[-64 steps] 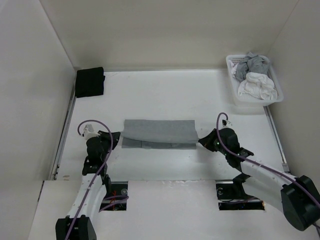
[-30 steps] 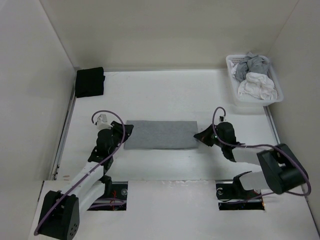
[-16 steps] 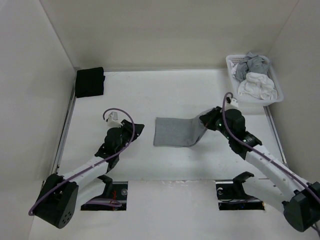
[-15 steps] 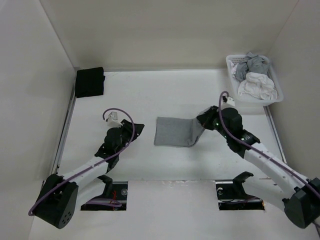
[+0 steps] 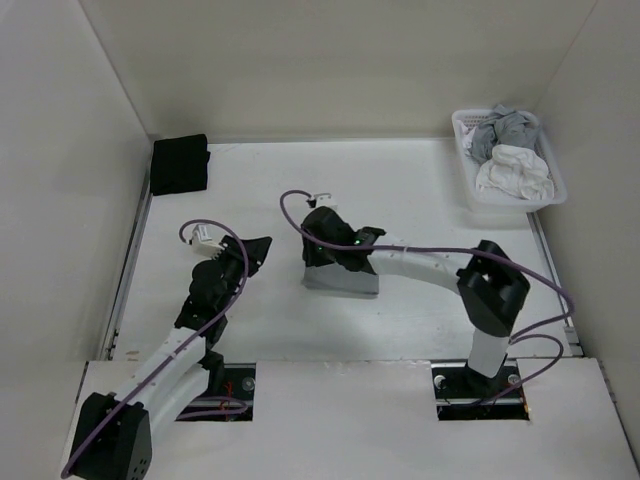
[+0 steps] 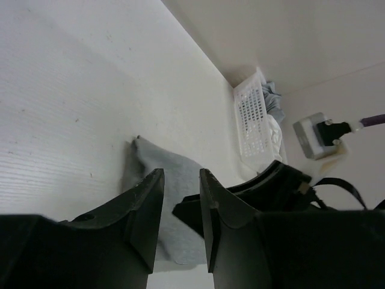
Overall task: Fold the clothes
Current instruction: Fold the tank top
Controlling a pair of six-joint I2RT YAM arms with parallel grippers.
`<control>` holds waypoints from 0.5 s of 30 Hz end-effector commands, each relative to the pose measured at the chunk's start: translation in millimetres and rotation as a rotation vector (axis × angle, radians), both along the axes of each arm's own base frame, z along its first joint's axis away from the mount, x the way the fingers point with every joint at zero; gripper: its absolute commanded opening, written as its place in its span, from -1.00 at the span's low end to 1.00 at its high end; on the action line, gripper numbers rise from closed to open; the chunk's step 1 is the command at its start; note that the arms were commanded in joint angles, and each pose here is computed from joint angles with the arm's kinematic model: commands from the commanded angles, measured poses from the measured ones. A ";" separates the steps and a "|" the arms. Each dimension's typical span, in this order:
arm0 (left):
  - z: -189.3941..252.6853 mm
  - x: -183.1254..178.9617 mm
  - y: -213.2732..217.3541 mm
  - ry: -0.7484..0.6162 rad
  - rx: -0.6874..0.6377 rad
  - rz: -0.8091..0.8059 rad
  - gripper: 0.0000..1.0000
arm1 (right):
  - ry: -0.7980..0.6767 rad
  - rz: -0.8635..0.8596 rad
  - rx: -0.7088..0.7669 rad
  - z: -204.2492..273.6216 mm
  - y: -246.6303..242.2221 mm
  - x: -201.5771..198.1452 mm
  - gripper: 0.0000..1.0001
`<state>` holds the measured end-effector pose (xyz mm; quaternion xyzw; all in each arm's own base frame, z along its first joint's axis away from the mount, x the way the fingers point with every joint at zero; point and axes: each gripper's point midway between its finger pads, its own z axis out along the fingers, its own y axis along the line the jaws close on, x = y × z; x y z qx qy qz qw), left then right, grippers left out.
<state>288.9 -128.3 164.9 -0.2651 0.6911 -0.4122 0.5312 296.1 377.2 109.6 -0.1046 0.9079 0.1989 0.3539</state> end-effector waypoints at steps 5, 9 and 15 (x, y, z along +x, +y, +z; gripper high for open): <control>6.5 1.1 -3.3 -0.012 -0.011 -0.030 -0.43 | -0.091 0.029 0.094 54.2 20.1 -15.0 -0.09; 3.4 3.9 -23.3 -0.003 -0.003 -0.075 -0.44 | -0.116 -0.044 0.200 62.8 -21.3 -10.7 -0.58; -19.2 3.3 -54.4 0.048 0.061 -0.154 -0.49 | -0.228 -0.111 0.370 69.5 -83.7 -28.6 -0.94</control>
